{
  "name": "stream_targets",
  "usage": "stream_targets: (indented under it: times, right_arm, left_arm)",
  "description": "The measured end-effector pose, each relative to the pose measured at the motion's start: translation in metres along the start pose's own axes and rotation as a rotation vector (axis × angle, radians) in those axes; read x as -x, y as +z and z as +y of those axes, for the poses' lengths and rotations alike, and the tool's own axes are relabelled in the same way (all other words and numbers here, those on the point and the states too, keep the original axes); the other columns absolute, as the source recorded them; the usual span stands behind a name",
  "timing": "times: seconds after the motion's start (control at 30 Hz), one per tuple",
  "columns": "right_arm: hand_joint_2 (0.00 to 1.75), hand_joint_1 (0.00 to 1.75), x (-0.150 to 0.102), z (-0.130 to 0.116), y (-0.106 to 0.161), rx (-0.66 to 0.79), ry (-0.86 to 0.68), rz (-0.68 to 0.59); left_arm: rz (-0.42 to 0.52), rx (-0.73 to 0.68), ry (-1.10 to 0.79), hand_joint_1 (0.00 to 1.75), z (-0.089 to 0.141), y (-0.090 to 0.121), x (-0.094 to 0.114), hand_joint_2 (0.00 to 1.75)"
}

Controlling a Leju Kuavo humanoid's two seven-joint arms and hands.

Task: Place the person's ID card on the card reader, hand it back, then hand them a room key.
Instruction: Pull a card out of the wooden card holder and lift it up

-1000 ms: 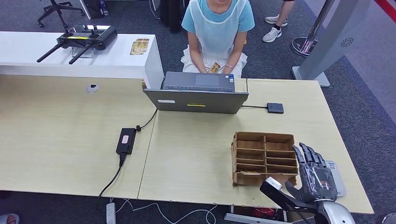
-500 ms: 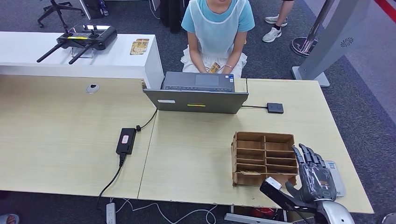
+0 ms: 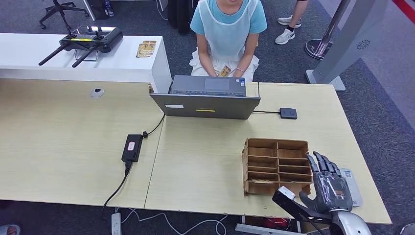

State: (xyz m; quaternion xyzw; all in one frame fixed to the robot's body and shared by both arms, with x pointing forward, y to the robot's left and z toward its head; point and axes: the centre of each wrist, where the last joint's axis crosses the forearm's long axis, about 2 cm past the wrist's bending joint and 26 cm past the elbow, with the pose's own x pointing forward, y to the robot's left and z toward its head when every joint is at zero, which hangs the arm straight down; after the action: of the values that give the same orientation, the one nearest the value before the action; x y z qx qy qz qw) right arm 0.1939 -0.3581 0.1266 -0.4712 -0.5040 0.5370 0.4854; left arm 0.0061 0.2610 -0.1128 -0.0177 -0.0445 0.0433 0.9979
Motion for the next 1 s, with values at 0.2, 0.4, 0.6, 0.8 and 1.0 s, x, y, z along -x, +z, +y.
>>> stream_targets:
  times: [0.2,0.4,0.6,0.8,1.0]
  right_arm:
    - [1.75,0.33,-0.0002,0.0013,0.0018,-0.004,-0.001,0.009]
    - [1.75,0.74,-0.0002,0.0018,0.0024,-0.006,-0.001,0.009]
    - [1.75,0.78,-0.0002,0.0020,0.0027,-0.007,-0.001,0.010]
    - [1.75,0.72,-0.0003,0.0022,0.0029,-0.007,0.002,0.006]
    - [1.75,0.70,-0.0001,0.0026,0.0028,-0.009,0.003,0.004]
  left_arm:
    - [0.000,0.000,0.006,0.00,0.0000,0.0000,0.0001,0.00]
    - [0.000,0.000,0.006,0.00,-0.0001,0.0000,0.0001,0.00]
    - [0.000,0.000,0.006,0.00,-0.0003,0.0000,0.0002,0.00]
    - [0.000,0.001,0.006,0.00,-0.0006,0.0000,0.0002,0.00]
    - [-0.001,0.001,0.003,0.00,-0.0008,0.0000,0.0002,0.00]
